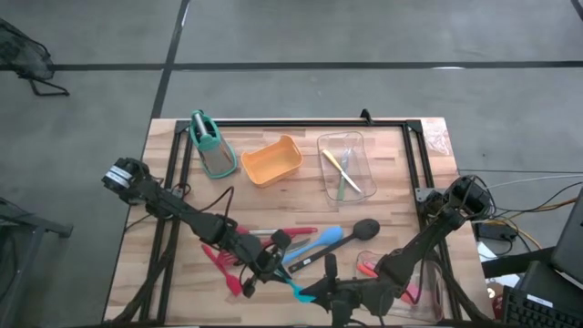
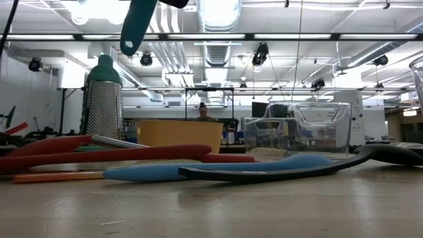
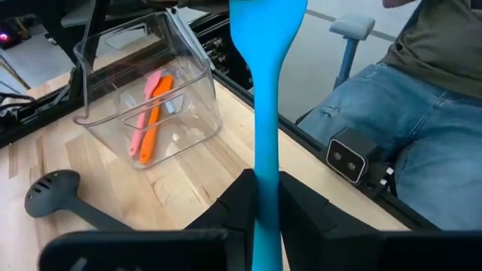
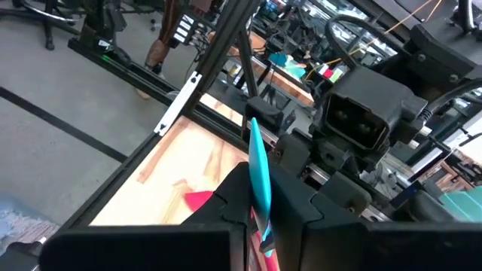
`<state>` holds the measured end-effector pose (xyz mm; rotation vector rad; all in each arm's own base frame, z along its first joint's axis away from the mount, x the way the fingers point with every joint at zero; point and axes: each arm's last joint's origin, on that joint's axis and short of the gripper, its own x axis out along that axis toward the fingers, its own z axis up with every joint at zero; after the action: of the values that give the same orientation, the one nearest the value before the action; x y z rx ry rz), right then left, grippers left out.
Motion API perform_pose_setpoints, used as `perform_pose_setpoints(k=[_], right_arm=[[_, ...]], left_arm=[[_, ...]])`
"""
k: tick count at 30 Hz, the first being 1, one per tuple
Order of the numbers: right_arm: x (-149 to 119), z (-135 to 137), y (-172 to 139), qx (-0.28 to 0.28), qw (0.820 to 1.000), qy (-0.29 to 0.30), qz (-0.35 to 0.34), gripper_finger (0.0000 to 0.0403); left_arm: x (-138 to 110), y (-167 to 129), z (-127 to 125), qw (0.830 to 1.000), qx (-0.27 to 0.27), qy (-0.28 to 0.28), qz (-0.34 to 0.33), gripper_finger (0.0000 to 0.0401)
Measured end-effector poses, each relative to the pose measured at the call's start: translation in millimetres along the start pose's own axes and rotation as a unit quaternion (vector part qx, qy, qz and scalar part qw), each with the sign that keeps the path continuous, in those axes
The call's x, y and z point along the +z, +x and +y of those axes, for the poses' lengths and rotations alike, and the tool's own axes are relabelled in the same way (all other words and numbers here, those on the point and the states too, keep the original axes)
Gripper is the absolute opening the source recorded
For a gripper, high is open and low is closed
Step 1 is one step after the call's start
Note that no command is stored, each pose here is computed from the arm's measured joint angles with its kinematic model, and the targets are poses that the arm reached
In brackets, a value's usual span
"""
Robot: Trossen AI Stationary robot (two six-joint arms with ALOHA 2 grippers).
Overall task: Pick & Place Kitchen Items
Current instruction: Put the sky blue spatula into the bottom transparent bin
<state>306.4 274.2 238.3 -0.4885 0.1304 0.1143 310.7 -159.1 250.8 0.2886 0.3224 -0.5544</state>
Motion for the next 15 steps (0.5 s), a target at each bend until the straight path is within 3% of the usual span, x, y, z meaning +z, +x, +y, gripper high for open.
perform_pose_setpoints(k=[7, 10, 15], right_arm=[[-1.7, 0.9, 0.0, 0.004, 1.0, 0.006, 0.005, 0.0022], [-3.2, 2.9, 0.1, 0.016, 1.0, 0.006, 0.005, 0.0022], [-2.9, 2.8, 0.0, 0.013, 1.0, 0.008, 0.004, 0.0022]], left_arm=[[4.2, -0.2, 1.3, 1.0, 0.013, -0.001, -0.02, 0.0111], [14.2, -1.7, 5.5, 0.997, 0.039, 0.002, -0.067, 0.0142], [21.5, -4.6, 7.5, 0.992, 0.064, -0.052, -0.094, 0.0168]])
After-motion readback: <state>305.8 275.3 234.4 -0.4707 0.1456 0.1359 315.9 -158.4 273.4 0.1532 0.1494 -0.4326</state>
